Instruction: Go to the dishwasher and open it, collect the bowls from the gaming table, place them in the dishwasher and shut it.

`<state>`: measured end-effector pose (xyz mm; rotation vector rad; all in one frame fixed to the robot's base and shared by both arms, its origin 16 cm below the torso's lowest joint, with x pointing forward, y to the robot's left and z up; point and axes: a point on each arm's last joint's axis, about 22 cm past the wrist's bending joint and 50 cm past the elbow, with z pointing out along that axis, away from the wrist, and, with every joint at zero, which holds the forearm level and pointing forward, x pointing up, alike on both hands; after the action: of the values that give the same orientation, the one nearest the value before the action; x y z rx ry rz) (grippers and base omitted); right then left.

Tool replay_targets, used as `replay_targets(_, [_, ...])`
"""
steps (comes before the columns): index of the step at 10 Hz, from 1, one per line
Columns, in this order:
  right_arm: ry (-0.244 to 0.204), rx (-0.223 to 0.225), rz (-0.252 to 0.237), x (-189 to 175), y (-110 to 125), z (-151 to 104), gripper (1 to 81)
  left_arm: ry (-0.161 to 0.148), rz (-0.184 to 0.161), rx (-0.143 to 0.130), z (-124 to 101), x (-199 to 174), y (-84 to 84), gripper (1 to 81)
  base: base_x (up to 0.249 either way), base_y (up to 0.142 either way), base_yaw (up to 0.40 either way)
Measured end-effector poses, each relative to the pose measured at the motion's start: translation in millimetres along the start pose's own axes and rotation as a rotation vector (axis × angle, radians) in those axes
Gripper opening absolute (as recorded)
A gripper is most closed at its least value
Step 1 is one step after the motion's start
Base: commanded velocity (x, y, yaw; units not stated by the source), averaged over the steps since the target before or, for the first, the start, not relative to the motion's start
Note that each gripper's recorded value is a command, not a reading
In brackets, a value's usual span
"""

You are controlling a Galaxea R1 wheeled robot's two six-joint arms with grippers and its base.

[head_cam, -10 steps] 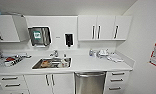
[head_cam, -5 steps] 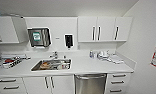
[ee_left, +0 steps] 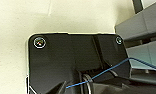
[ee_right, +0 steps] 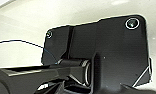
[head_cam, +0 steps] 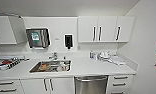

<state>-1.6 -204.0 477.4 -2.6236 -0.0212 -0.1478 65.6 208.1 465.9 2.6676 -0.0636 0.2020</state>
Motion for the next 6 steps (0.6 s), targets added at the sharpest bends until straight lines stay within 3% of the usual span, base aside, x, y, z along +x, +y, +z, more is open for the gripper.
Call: replay_targets(6, [0.0, 0.0, 0.0, 0.1, 0.3, -0.1, 81.1, 0.001, 0.0, 0.0, 0.2, 0.4, 0.3, 81.1, 0.13, 0.0, 0.0])
